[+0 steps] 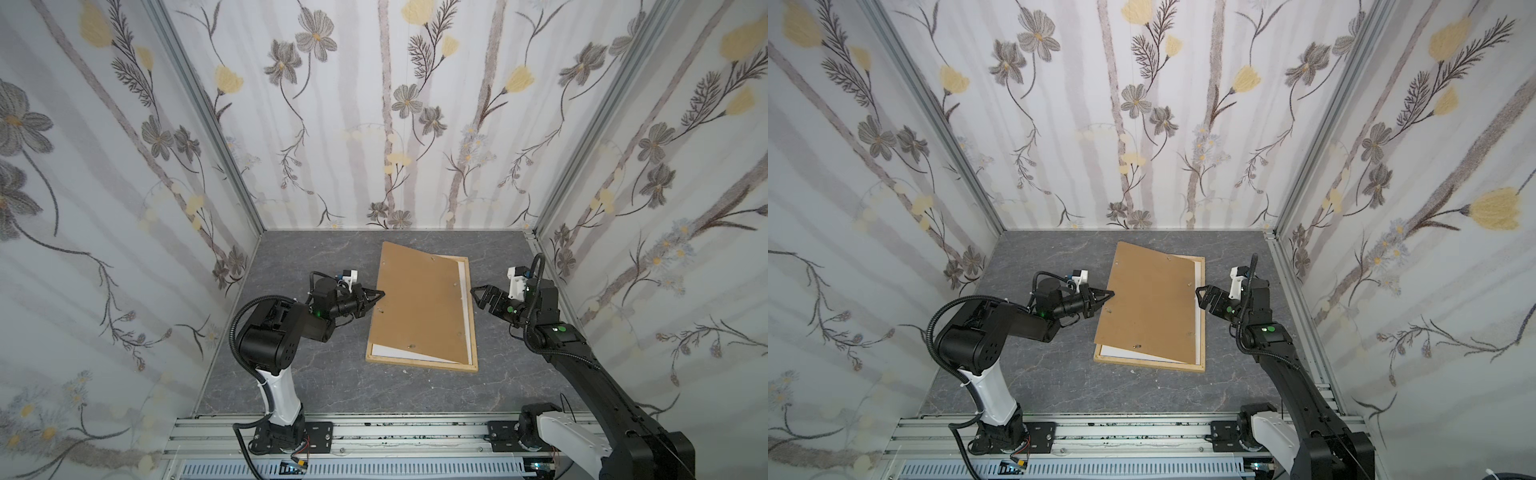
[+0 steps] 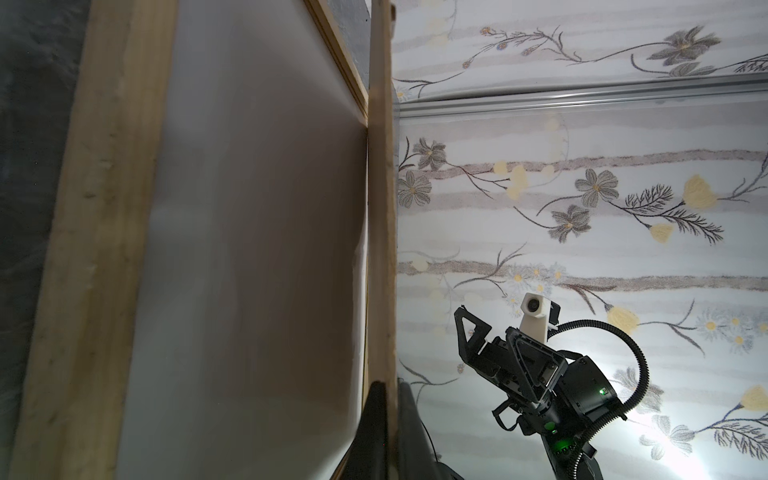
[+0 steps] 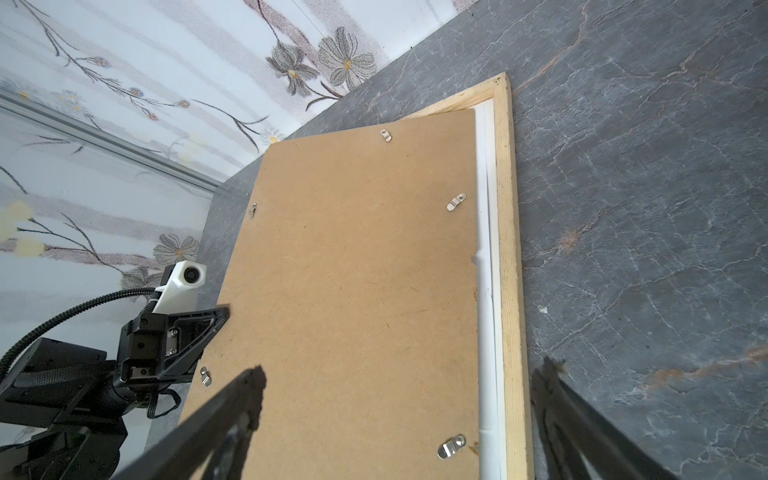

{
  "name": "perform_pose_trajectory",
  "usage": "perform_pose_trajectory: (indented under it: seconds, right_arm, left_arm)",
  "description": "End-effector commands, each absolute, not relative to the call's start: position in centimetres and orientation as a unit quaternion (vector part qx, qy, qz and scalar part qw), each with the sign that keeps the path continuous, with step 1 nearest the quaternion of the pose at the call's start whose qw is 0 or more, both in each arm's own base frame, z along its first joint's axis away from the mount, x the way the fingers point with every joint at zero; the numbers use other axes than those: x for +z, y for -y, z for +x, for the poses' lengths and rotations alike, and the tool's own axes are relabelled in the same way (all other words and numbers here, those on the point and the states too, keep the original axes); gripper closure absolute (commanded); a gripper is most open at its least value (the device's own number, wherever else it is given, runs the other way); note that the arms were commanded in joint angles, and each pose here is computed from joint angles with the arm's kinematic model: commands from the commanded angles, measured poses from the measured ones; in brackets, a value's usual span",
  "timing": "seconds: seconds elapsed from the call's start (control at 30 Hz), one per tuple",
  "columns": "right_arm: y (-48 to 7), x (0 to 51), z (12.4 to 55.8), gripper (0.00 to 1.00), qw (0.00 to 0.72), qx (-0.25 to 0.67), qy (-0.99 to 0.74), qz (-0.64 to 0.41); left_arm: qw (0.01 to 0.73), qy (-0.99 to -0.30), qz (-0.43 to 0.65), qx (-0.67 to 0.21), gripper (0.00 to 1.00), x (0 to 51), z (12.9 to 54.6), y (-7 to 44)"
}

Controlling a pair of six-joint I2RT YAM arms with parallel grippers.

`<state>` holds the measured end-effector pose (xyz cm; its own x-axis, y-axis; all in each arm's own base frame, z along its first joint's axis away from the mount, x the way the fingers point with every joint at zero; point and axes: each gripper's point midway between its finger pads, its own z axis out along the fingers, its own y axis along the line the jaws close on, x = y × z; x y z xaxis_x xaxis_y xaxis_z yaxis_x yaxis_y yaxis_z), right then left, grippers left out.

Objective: Put the photo into the frame

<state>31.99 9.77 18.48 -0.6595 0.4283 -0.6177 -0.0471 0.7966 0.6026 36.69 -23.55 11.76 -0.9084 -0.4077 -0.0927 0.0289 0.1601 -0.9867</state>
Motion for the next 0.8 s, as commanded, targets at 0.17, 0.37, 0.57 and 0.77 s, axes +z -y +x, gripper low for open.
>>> perform_pose_trajectory:
  seconds: [0.17,0.37,0.57,0.77]
  right_arm:
    - [-9.8,19.1,32.3,0.0,0.408,0.305,-0.853,0.11]
    - [-10.2,19.7,32.1,0.0,0.417,0.319,-0.845,0.103]
    - [-10.3,19.9,32.0,0.0,0.418,0.322,-0.844,0.099]
    - [-10.3,19.9,32.0,0.0,0.419,0.321,-0.843,0.099]
  left_arm:
    - [0.194,-0.705,-0.103,-0.675,1.0,13.5,36.5,23.9]
    - [0.188,-0.705,-0.099,-0.677,1.0,12.8,36.4,24.2]
    - [0.186,-0.71,-0.102,-0.671,1.0,11.8,36.4,24.3]
    - [0.187,-0.713,-0.105,-0.667,1.0,11.1,36.5,24.3]
